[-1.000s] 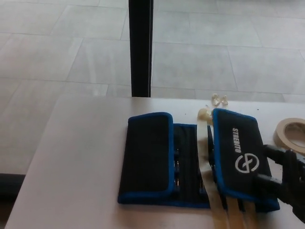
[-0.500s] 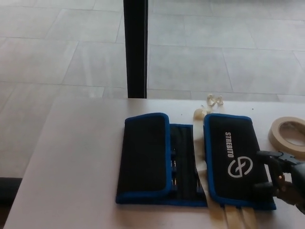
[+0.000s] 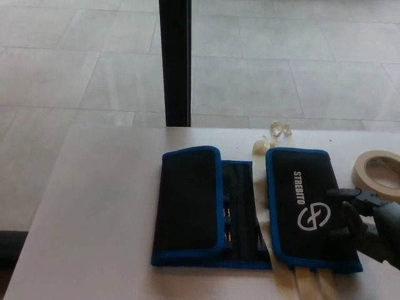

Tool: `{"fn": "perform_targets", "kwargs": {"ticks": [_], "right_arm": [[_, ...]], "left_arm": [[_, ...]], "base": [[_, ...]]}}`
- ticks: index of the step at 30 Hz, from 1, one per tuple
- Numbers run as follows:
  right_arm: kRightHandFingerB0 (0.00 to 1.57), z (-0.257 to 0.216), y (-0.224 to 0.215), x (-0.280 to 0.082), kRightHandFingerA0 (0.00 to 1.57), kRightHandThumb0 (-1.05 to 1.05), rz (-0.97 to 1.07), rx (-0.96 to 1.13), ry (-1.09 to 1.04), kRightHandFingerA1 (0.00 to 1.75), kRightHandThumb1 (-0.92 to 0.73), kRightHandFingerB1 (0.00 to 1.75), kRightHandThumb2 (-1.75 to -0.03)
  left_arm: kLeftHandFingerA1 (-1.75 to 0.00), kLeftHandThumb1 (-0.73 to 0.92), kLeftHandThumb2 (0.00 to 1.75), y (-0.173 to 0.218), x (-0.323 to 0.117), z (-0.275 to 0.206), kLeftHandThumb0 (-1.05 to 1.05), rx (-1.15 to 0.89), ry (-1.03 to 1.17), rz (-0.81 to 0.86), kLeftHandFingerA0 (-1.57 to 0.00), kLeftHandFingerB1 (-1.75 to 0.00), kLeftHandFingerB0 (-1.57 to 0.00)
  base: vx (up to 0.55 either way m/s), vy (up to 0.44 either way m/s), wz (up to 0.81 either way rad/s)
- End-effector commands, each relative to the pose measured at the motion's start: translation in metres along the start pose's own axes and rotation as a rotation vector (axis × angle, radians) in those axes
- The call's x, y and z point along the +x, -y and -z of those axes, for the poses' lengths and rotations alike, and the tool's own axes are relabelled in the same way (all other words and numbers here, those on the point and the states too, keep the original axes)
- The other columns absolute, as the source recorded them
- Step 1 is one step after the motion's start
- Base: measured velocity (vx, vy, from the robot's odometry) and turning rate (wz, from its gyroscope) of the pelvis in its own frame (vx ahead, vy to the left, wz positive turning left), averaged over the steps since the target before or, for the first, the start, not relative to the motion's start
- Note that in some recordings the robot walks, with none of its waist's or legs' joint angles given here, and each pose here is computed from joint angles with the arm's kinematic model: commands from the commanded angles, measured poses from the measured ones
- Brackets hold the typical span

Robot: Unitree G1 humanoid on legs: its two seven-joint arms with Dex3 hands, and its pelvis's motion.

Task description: The robot uses its right hand to lift an edge of the toolkit kept in middle of the desk and make one fold in it

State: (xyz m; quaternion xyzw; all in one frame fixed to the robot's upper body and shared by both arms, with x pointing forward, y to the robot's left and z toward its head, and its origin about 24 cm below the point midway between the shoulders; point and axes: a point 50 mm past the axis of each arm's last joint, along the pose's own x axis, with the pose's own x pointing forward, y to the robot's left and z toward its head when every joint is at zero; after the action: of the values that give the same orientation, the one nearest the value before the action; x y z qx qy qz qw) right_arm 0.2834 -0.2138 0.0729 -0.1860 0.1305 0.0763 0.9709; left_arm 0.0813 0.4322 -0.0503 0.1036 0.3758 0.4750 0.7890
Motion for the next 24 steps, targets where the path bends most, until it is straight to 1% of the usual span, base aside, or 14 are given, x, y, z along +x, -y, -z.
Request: {"fn": "perform_targets", "kwargs": {"ticks": [1,2,3,5,6,10,11,12,13,16,19,20,22,24], "right_arm": [[0.26,-0.036,0.029,-0.024,0.43,-0.59,-0.077,0.246,-0.052,0.54,-0.91,0.44,-0.68],[0.28,-0.042,0.038,-0.028,0.50,-0.61,-0.063,0.249,-0.044,0.55,-0.88,0.45,-0.71],[0.26,-0.054,0.057,-0.036,0.54,-0.48,-0.036,0.278,-0.010,0.69,-0.70,0.54,-1.10],[0.30,-0.059,0.071,-0.042,0.58,-0.47,-0.013,0.273,0.014,0.70,-0.70,0.55,-1.10],[0.49,-0.065,0.096,-0.049,0.69,-0.57,0.064,0.309,0.056,0.55,-0.89,0.47,-0.66],[0.48,-0.064,0.137,-0.062,0.65,-0.56,0.222,0.438,0.084,0.54,-0.91,0.46,-0.67],[0.46,-0.062,0.148,-0.066,0.65,-0.57,0.281,0.485,0.098,0.59,-0.82,0.48,-0.69],[0.46,-0.056,0.169,-0.074,0.57,-0.53,0.375,0.572,0.123,0.56,-0.90,0.46,-0.66],[0.46,-0.053,0.175,-0.077,0.57,-0.53,0.387,0.589,0.129,0.56,-0.90,0.46,-0.66],[0.47,-0.034,0.202,-0.095,0.60,-0.53,0.516,0.655,0.161,0.59,-0.87,0.47,-0.66],[0.57,-0.014,0.218,-0.106,0.76,-0.61,0.655,0.635,0.156,0.60,-0.79,0.49,-0.64],[0.70,0.003,0.227,-0.116,0.93,-0.72,0.765,0.623,0.135,0.60,-0.71,0.56,-0.62],[0.71,0.034,0.237,-0.135,0.96,-0.75,0.944,0.625,0.090,0.63,-0.70,0.57,-0.62],[0.69,0.057,0.241,-0.152,0.99,-0.76,1.092,0.668,0.088,0.74,-0.70,0.66,-0.62]], "left_arm": [[-0.83,0.56,0.57,-0.011,0.002,-0.008,-0.63,0.005,0.042,-0.030,-0.81,-0.55,-0.72],[-0.76,0.56,0.57,-0.012,0.002,-0.008,-0.63,0.021,0.044,-0.030,-0.79,-0.54,-0.72],[-0.76,0.56,0.57,-0.012,0.002,-0.008,-0.61,0.008,0.044,-0.026,-0.80,-0.53,-0.76],[-0.80,0.56,0.57,-0.012,0.002,-0.008,-0.61,-0.003,0.040,-0.024,-0.80,-0.54,-0.76],[-0.81,0.56,0.56,-0.012,0.002,-0.007,-0.60,-0.004,0.038,-0.030,-0.82,-0.54,-0.76],[-0.81,0.57,0.57,-0.013,0.002,-0.006,-0.61,0.001,0.032,-0.035,-0.81,-0.54,-0.73],[-0.82,0.58,0.58,-0.013,0.002,-0.006,-0.64,0.004,0.032,-0.032,-0.81,-0.54,-0.73],[-0.86,0.58,0.58,-0.013,0.002,-0.006,-0.64,0.010,0.031,-0.029,-0.83,-0.54,-0.73],[-0.86,0.58,0.58,-0.013,0.002,-0.006,-0.64,0.012,0.031,-0.032,-0.83,-0.54,-0.73],[-0.77,0.58,0.58,-0.013,0.002,-0.005,-0.60,0.003,0.027,-0.034,-0.81,-0.54,-0.73],[-0.76,0.58,0.58,-0.013,0.002,-0.005,-0.59,-0.015,0.026,-0.031,-0.81,-0.54,-0.72],[-0.77,0.58,0.58,-0.013,0.002,-0.004,-0.61,-0.015,0.025,-0.030,-0.79,-0.53,-0.71],[-0.75,0.59,0.58,-0.013,0.002,-0.004,-0.62,-0.017,0.021,-0.028,-0.78,-0.52,-0.69],[-0.76,0.59,0.58,-0.012,0.002,-0.006,-0.63,-0.034,0.021,-0.026,-0.79,-0.53,-0.66]], "base": [[0.00,0.000,0.10],[0.00,0.000,0.12],[0.00,0.000,0.08],[0.00,0.000,0.00],[0.00,0.000,0.00],[0.00,0.000,0.00],[0.00,0.000,0.00],[0.00,0.000,0.00],[0.00,0.000,0.00],[0.00,0.000,0.00],[0.00,0.000,0.00],[0.00,0.000,0.00],[0.00,0.000,0.00],[0.00,0.000,0.00]]}}
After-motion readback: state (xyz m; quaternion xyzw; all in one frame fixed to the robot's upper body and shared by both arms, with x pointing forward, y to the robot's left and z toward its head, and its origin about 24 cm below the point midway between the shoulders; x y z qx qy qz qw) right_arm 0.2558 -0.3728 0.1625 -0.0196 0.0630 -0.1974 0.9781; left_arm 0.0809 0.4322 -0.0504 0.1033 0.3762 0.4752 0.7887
